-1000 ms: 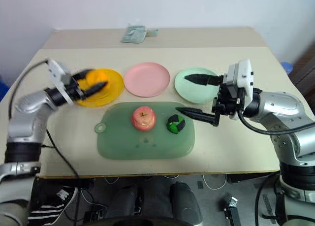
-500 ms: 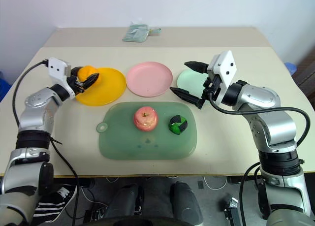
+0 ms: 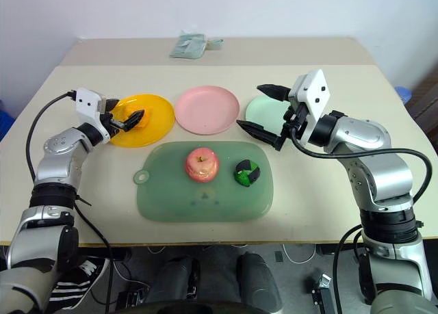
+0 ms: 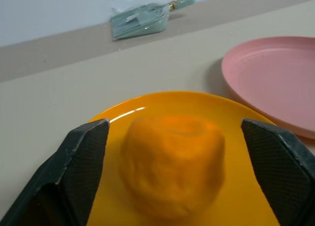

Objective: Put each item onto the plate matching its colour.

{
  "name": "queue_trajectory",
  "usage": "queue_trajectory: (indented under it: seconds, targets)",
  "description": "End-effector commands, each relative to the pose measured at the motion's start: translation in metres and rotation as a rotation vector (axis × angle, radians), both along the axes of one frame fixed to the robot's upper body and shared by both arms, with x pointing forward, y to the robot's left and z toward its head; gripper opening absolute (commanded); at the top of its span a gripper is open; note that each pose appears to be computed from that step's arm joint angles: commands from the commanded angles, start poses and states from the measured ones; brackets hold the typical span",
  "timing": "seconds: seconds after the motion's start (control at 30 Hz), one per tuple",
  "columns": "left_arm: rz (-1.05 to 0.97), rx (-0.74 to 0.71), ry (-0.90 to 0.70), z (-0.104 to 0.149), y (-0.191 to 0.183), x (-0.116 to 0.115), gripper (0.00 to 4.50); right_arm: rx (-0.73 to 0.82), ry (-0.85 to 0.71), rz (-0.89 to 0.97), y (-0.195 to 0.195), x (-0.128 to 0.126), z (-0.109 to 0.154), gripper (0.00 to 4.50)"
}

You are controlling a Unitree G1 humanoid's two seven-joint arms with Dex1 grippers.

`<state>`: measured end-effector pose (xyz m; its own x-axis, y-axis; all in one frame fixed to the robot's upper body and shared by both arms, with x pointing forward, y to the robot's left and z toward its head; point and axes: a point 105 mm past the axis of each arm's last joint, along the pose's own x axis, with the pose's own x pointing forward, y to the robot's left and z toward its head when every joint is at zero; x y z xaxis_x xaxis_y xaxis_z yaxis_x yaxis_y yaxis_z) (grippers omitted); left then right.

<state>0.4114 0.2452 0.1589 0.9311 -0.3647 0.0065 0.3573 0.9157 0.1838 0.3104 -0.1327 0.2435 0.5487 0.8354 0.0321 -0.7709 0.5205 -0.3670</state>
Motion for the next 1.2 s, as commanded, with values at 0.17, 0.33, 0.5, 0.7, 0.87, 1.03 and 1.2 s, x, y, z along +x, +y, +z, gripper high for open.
queue_trajectory:
  seconds: [0.17, 0.33, 0.5, 0.7, 0.87, 1.03, 1.2]
  targets:
    - [-0.198, -0.043, -0.135, 0.043, -0.021, -0.015, 4.43, 0.005, -0.068, 0.01, -0.003, -0.008, 0.016, 4.5]
    - [-0.342, -0.089, -0.124, 0.055, -0.035, -0.03, 4.43, 0.013, -0.063, 0.019, -0.003, -0.009, 0.016, 4.5]
    - [-0.6, -0.077, -0.057, 0.048, -0.061, -0.061, 4.43, 0.015, -0.057, 0.031, -0.001, -0.01, 0.015, 4.5]
    - [-0.776, 0.001, 0.059, 0.023, -0.083, -0.081, 4.43, -0.064, 0.018, 0.22, 0.007, -0.042, 0.001, 4.5]
    - [-0.881, 0.126, 0.088, -0.002, -0.104, -0.093, 4.43, -0.101, 0.07, 0.256, 0.005, -0.052, -0.01, 4.5]
    - [-0.947, 0.144, 0.061, -0.011, -0.122, -0.097, 4.43, -0.087, 0.072, 0.245, 0.005, -0.051, -0.01, 4.5]
    - [-0.965, 0.15, 0.059, -0.015, -0.13, -0.097, 4.43, -0.085, 0.073, 0.235, 0.003, -0.052, -0.01, 4.5]
